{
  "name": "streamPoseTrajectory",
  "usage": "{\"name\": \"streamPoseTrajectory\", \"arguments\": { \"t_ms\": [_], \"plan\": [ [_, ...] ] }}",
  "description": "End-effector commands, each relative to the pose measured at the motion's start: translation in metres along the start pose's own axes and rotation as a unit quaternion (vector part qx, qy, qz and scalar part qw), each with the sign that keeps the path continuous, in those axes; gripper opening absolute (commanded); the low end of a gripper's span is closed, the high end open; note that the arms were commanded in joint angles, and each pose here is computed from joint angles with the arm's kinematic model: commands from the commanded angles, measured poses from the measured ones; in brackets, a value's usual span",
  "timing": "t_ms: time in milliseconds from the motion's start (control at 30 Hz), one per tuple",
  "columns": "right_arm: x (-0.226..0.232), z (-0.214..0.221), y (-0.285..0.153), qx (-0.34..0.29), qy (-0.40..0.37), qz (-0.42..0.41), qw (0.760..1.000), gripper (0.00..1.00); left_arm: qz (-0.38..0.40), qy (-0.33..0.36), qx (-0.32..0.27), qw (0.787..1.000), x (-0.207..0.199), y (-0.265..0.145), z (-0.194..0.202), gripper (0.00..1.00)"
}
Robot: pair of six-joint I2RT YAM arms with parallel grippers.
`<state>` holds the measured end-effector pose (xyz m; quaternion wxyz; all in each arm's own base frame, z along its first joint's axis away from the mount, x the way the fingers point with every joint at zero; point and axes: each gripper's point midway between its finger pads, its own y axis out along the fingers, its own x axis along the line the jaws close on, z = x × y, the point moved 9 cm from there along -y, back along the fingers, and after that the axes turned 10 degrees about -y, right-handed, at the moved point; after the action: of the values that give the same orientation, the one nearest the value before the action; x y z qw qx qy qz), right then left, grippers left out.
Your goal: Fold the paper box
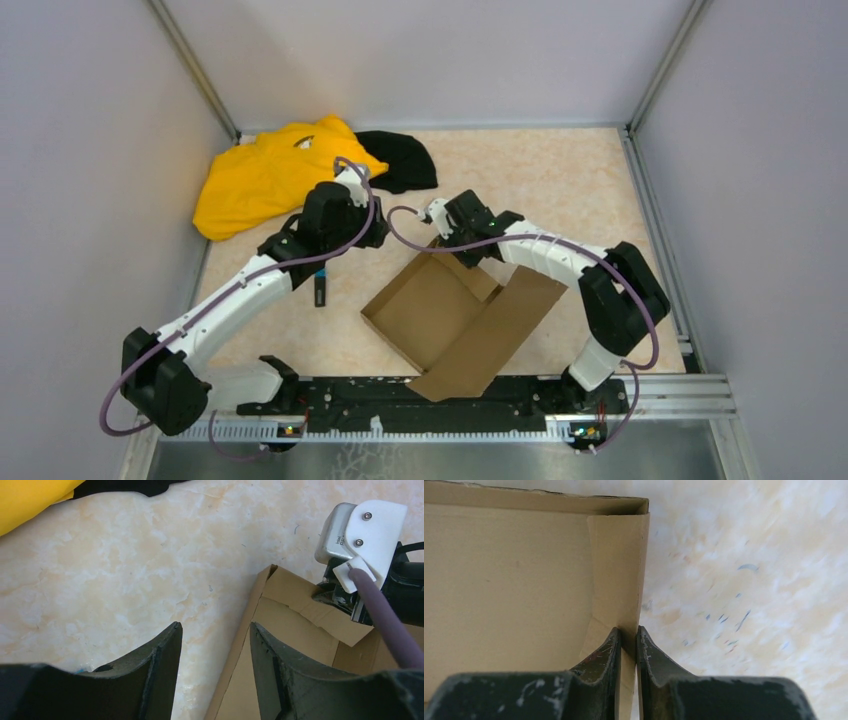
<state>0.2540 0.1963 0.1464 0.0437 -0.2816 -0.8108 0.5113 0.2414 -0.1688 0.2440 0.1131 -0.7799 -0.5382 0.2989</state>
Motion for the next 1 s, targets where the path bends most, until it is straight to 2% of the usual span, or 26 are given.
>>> {"name": "streamPoseTrajectory", "arguments": {
  "t_ms": [0,100,267,500,567,600,700,800,900,967],
  "plan": [
    [-0.029,-0.046,0.007,-0.068,-0.118,0.067,0.988,0.02,0.01,0.0,-0.008,1.0,0.008,-0.003,-0.003,0.59],
    [-0.036,-0.061,0.019,-0.067,-0.168,0.076,0.98,0.06,0.01,-0.005,-0.003,1.0,0.017,-0.001,-0.001,0.59],
    [-0.046,-0.09,0.023,-0.105,-0.193,0.078,0.973,0.15,0.014,-0.017,0.009,1.0,0.029,0.007,0.005,0.58],
    [-0.057,-0.129,0.002,-0.157,-0.174,0.068,0.97,0.43,0.035,-0.047,0.017,0.998,0.03,0.019,0.018,0.57],
    [-0.062,-0.136,-0.005,-0.162,-0.161,0.075,0.971,0.48,0.038,-0.05,0.016,0.998,0.03,0.02,0.019,0.57],
    [-0.063,-0.139,-0.009,-0.163,-0.155,0.08,0.971,0.54,0.038,-0.05,0.016,0.998,0.03,0.02,0.019,0.57],
    [-0.076,-0.15,-0.03,-0.171,-0.115,0.114,0.972,0.59,0.034,-0.048,0.016,0.998,0.03,0.019,0.017,0.57],
    [-0.093,-0.161,-0.064,-0.2,-0.04,0.151,0.967,0.62,0.031,-0.045,0.015,0.998,0.029,0.019,0.013,0.57],
    [-0.108,-0.161,-0.102,-0.213,0.053,0.199,0.955,0.78,0.032,-0.044,0.014,0.998,0.028,0.019,0.01,0.57],
    [-0.118,-0.154,-0.125,-0.205,0.128,0.217,0.946,0.8,0.028,-0.043,0.014,0.999,0.027,0.021,0.007,0.57]
  ]
}}
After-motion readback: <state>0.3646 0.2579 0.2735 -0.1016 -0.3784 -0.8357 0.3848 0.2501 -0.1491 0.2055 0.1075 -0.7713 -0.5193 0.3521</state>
